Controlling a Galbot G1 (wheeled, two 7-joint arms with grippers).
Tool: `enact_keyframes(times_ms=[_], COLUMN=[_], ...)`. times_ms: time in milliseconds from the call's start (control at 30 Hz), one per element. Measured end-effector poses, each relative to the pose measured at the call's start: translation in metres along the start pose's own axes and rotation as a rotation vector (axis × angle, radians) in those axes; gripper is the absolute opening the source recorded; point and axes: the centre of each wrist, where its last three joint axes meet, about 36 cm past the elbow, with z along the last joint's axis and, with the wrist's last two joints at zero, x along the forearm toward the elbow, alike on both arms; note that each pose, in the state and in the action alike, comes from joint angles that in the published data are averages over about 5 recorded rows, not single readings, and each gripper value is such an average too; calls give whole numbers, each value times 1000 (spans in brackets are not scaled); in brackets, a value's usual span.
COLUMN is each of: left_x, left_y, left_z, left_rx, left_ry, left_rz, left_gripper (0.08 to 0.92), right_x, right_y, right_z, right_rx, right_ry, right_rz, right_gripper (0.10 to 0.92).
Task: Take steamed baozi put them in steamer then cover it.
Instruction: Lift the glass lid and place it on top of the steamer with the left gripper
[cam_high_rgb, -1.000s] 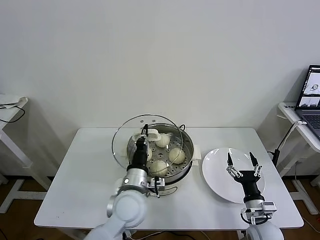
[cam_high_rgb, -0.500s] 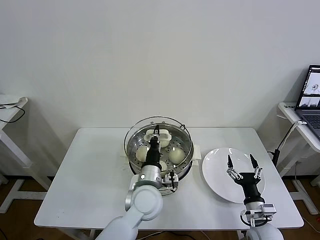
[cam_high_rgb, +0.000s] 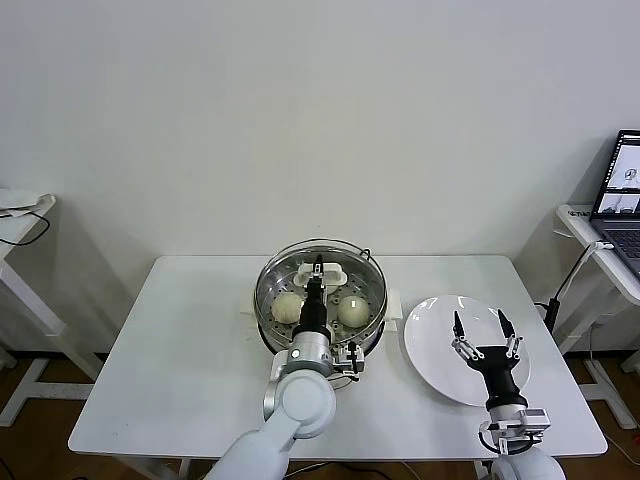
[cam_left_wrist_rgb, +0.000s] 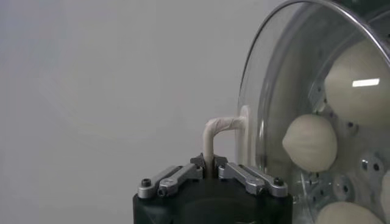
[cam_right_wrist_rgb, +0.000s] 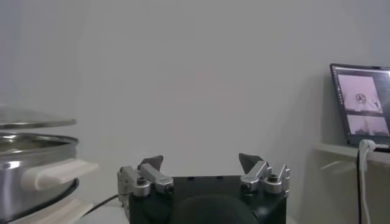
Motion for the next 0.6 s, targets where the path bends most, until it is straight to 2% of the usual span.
enact_keyframes(times_ms=[600], left_x=[0], left_y=[-13], left_z=[-3], left_rx=[2], left_ry=[13], left_rz=[24], left_gripper=[186], right_x=[-4], right_y=[1], right_z=[3], right_rx=[2], right_ry=[3], right_rz=[-10], right_gripper=[823])
